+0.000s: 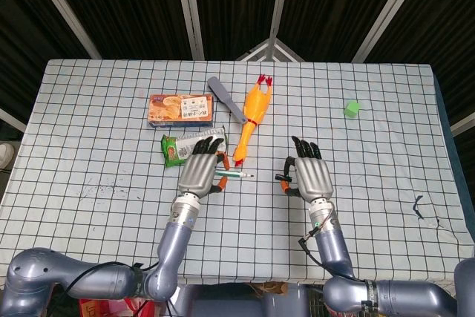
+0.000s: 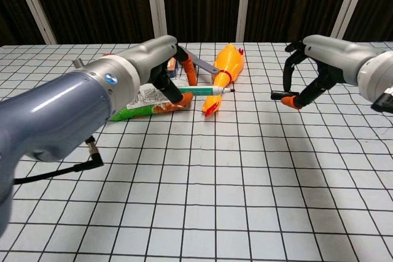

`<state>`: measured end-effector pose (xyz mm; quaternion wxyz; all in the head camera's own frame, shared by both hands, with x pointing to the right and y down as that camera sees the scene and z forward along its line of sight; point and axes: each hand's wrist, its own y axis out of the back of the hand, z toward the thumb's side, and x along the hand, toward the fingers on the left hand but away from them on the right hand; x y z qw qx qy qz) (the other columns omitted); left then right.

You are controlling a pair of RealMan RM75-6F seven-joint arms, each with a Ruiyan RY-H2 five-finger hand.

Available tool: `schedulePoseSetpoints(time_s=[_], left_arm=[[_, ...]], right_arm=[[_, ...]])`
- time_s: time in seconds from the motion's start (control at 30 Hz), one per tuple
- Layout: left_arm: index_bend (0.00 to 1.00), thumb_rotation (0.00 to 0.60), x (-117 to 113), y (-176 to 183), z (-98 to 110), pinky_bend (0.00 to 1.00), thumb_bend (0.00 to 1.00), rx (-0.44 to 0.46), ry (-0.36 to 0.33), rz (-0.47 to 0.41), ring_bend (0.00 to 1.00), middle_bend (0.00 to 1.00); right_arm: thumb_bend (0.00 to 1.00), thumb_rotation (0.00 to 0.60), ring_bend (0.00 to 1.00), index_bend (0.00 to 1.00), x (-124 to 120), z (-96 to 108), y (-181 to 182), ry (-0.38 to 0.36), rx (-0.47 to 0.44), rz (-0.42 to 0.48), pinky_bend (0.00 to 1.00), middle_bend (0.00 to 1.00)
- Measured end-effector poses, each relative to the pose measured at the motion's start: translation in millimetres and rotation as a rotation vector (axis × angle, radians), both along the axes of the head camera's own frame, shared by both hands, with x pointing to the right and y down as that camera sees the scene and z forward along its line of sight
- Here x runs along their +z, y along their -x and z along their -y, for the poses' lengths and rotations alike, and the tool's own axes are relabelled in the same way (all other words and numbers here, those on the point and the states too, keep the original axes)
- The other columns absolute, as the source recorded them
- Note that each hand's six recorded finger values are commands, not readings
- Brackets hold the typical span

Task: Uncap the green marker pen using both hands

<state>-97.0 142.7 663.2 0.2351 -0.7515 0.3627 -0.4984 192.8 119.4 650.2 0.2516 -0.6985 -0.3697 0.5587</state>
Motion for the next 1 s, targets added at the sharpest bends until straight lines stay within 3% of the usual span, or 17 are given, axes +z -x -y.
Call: schedulePoseSetpoints(time_s=[0.2, 0.27, 0.37, 0.43, 0.5, 0.77, 1.0], left_arm=[[0.56, 0.6, -2.3, 44.2, -2.1, 0.0, 0.53, 0.003, -0.012, 0.051, 0.0, 0.06], [0.5, 0.6, -0.6, 58.6, -5.9, 0.0, 0.53, 0.004, -0.005, 0.063, 0.0, 0.05], [0.32, 0.6, 3.7, 72.7, -12.0, 0.0, 0.53, 0.015, 0.014, 0.071, 0.0, 0.03], [0.11, 0.6, 6.4, 77.7, -15.4, 0.0, 0.53, 0.024, 0.026, 0.07, 0.0, 0.01], [0.01, 0.6, 8.2, 79.8, -17.5, 0.0, 0.53, 0.028, 0.035, 0.068, 0.0, 0.0], [0.0, 0.6, 7.2, 89.7, -16.5, 0.0, 0.53, 0.02, 0.053, 0.026, 0.0, 0.0], [0.0, 0.6, -14.5, 113.5, -9.6, 0.0, 0.53, 0.006, 0.014, 0.039, 0.0, 0.0]], right_arm=[[0.37, 0.6, 0.04, 0.6, 17.7, -6.3, -21.8, 0.022, 0.018, 0.0, 0.0, 0.03], [0.36, 0.6, 0.04, 0.5, 23.5, -9.1, -28.8, 0.032, 0.024, -0.012, 0.0, 0.03], [0.31, 0.6, 0.04, 0.28, 29.8, -11.9, -35.4, 0.043, 0.039, -0.036, 0.0, 0.02], [0.26, 0.6, 0.04, 0.17, 32.4, -13.6, -37.3, 0.051, 0.047, -0.05, 0.0, 0.02], [0.23, 0.6, 0.04, 0.1, 34.8, -15.0, -39.0, 0.058, 0.056, -0.067, 0.0, 0.02], [0.18, 0.6, 0.03, 0.02, 34.9, -13.9, -39.2, 0.052, 0.084, -0.116, 0.0, 0.02], [0.18, 0.6, 0.01, 0.0, 19.8, -7.1, -42.3, 0.022, 0.094, -0.111, 0.0, 0.02]])
